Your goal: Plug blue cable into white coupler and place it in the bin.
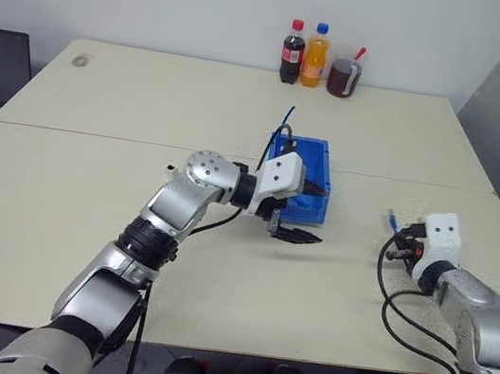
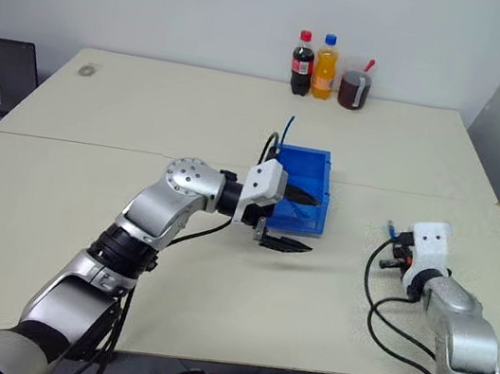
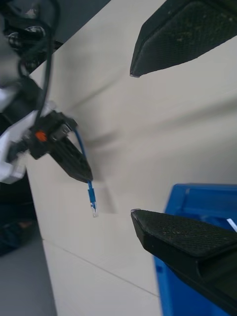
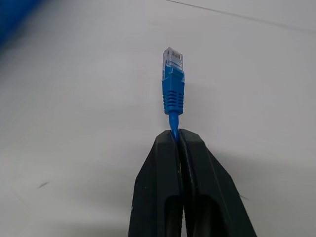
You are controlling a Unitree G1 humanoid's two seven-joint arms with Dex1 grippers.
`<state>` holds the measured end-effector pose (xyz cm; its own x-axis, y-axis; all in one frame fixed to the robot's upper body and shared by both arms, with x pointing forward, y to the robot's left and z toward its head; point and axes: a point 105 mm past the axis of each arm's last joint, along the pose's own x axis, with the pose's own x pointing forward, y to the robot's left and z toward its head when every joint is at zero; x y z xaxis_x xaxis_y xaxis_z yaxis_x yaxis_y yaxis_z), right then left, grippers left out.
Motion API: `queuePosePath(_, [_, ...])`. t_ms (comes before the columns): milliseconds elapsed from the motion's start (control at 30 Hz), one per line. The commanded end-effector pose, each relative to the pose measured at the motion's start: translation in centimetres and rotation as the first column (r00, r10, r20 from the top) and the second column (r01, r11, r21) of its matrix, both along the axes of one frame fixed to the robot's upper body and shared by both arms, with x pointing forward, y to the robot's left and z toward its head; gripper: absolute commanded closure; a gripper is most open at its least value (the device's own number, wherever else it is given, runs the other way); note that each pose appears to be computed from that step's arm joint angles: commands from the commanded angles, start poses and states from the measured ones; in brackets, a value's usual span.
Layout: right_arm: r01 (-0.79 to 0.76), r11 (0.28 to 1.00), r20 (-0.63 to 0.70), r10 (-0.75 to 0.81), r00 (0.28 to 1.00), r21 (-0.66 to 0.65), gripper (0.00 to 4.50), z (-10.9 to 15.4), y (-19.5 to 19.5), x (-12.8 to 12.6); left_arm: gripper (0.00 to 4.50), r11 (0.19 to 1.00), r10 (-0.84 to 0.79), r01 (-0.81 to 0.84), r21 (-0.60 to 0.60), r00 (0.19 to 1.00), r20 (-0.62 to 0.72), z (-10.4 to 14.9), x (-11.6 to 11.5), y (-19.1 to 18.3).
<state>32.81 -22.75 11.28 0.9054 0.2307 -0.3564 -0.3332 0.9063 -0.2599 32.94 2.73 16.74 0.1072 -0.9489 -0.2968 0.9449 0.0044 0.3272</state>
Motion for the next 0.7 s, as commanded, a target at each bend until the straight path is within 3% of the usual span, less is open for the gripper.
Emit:
queuePosePath(33, [-0.217, 0.972, 0.052, 0.222, 0.974, -0.093, 4.49, 2.4, 1.8, -0.7, 0.0, 0.997, 0.063, -0.062, -0.035, 0.997, 0.049, 0.8, 0.0, 2.4])
queuePosePath(200, [-0.361, 0.931, 0.024, 0.362, 0.932, -0.061, 4.49, 3.3, 3.5, -0.9, 0.0, 0.986, 0.165, -0.163, -0.024, 0.976, 0.144, 0.1, -0.4, 6.0])
queuePosePath(367, [-0.474, 0.879, -0.032, 0.476, 0.879, 0.057, 4.49, 3.1, 5.4, -1.6, 0.0, 0.977, 0.215, -0.209, -0.052, 0.964, 0.155, -0.4, -3.2, 8.8])
queuePosePath(500, [-0.593, 0.747, -0.095, 0.642, 0.761, 0.301, 4.49, 3.9, 8.1, -3.5, 0.0, 0.957, 0.28, -0.265, -0.123, 0.951, 0.132, 0.3, -5.6, 9.5])
queuePosePath(633, [-0.608, 0.587, -0.12, 0.765, 0.633, 0.534, 4.49, 5.9, 10.0, -4.5, 0.0, 0.941, 0.324, -0.312, -0.129, 0.942, 0.086, -0.2, -7.9, 9.9])
queuePosePath(700, [-0.601, 0.542, -0.134, 0.798, 0.588, 0.588, 4.49, 6.5, 10.3, -4.7, 0.0, 0.929, 0.356, -0.345, -0.137, 0.932, 0.067, -0.3, -8.5, 10.0])
